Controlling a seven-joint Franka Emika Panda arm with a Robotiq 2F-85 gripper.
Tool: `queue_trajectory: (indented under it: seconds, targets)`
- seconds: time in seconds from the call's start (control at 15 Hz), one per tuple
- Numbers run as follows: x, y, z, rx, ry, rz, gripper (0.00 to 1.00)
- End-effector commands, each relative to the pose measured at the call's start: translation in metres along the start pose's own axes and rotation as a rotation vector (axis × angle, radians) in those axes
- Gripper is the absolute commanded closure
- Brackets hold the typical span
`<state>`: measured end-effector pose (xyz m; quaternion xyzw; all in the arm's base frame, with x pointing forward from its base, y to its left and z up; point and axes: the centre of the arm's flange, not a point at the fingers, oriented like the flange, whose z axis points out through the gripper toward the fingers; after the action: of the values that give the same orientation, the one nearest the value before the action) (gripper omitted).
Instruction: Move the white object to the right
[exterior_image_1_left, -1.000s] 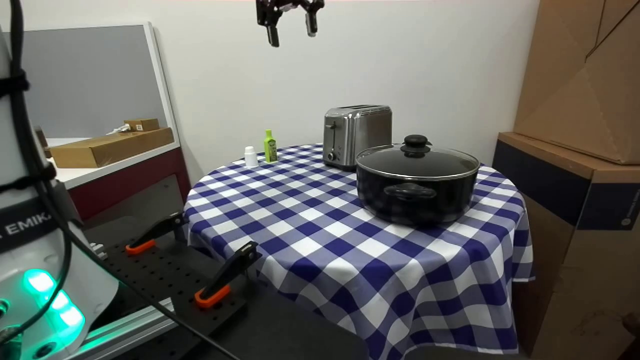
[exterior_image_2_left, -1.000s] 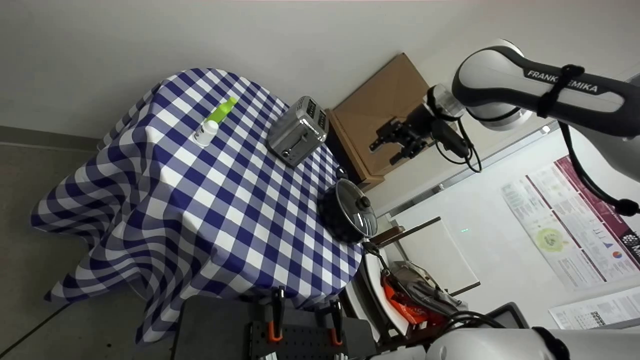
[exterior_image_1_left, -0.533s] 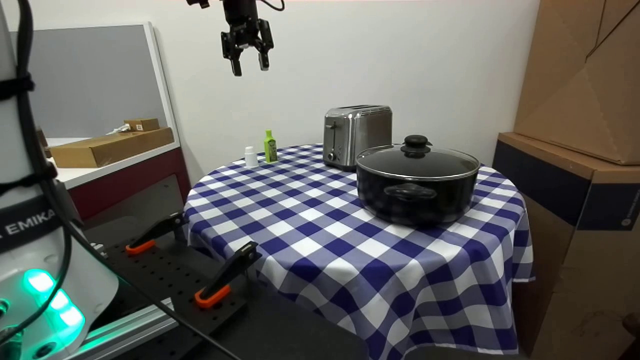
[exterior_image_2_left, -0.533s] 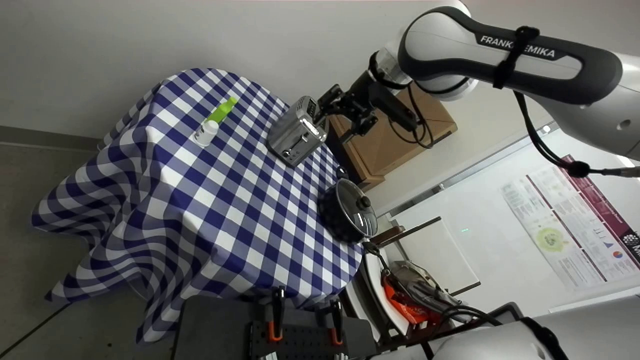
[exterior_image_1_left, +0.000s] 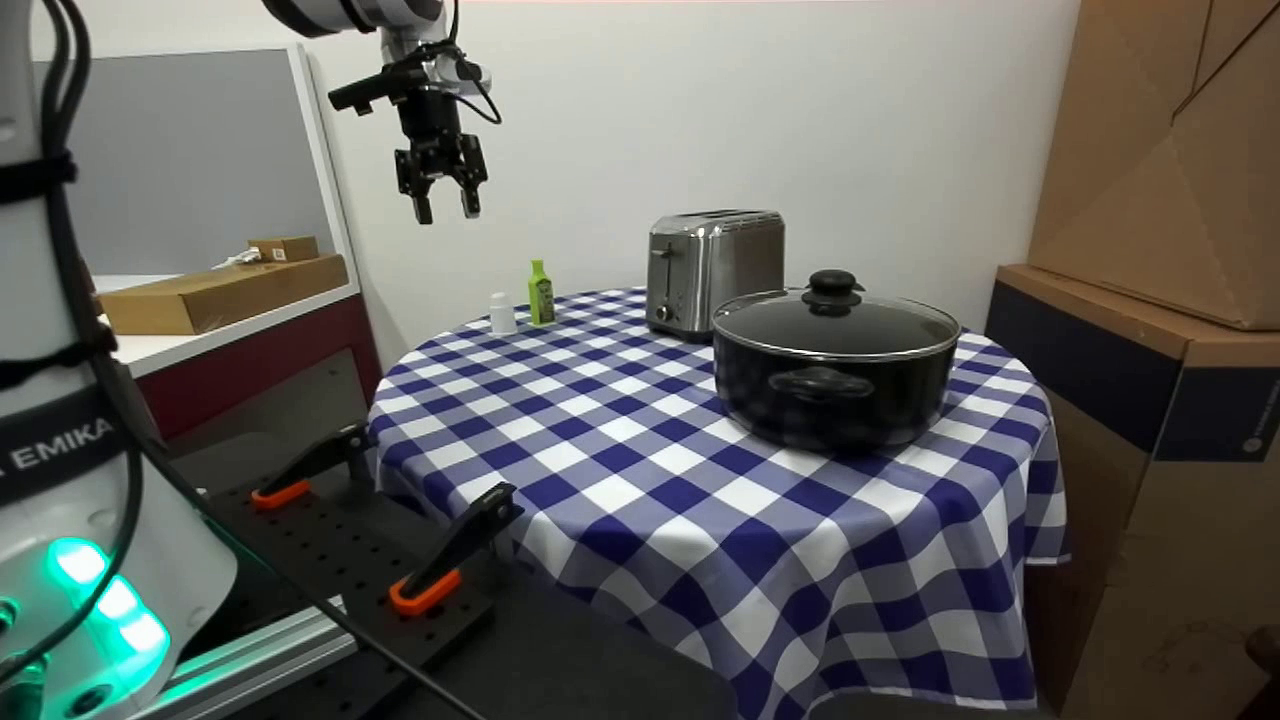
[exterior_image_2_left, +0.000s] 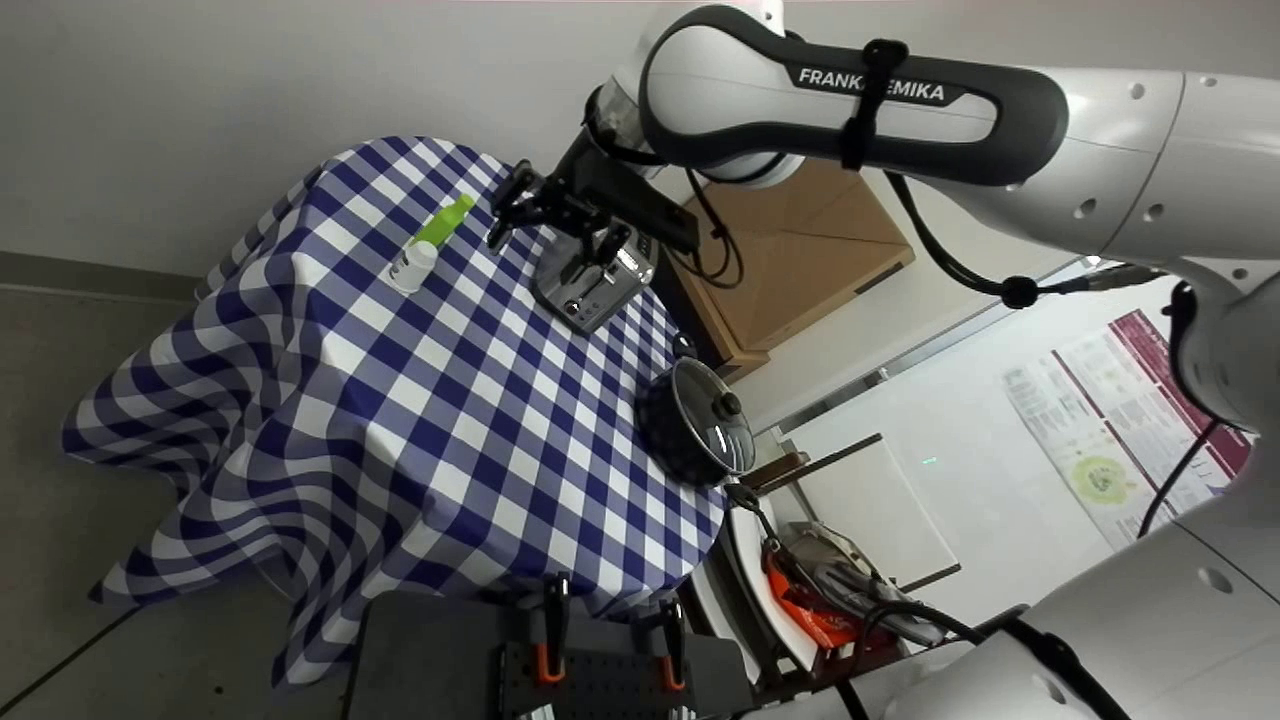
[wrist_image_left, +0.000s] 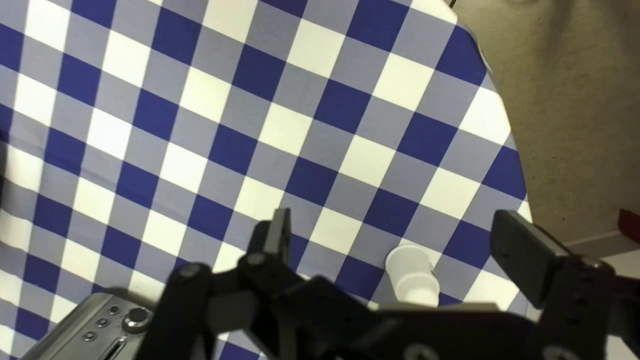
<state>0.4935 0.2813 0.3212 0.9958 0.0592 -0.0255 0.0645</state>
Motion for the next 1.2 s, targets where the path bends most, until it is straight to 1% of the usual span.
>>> queue_trajectory:
  seconds: [0.0,0.2,0.67,0.8,0.87,1.13]
  targets:
    - [0.018,-0.033,0.020,0.006,0.018,0.005,0.00]
    - [0.025,-0.043,0.029,0.037,0.039,-0.021,0.00]
    - [0.041,-0.049,0.032,0.064,0.086,-0.018,0.00]
    - [0.041,-0.049,0.031,0.059,0.074,-0.033,0.00]
    - [0.033,-0.045,0.031,0.064,0.064,-0.013,0.00]
    - [0.034,-0.046,0.033,0.064,0.063,-0.015,0.00]
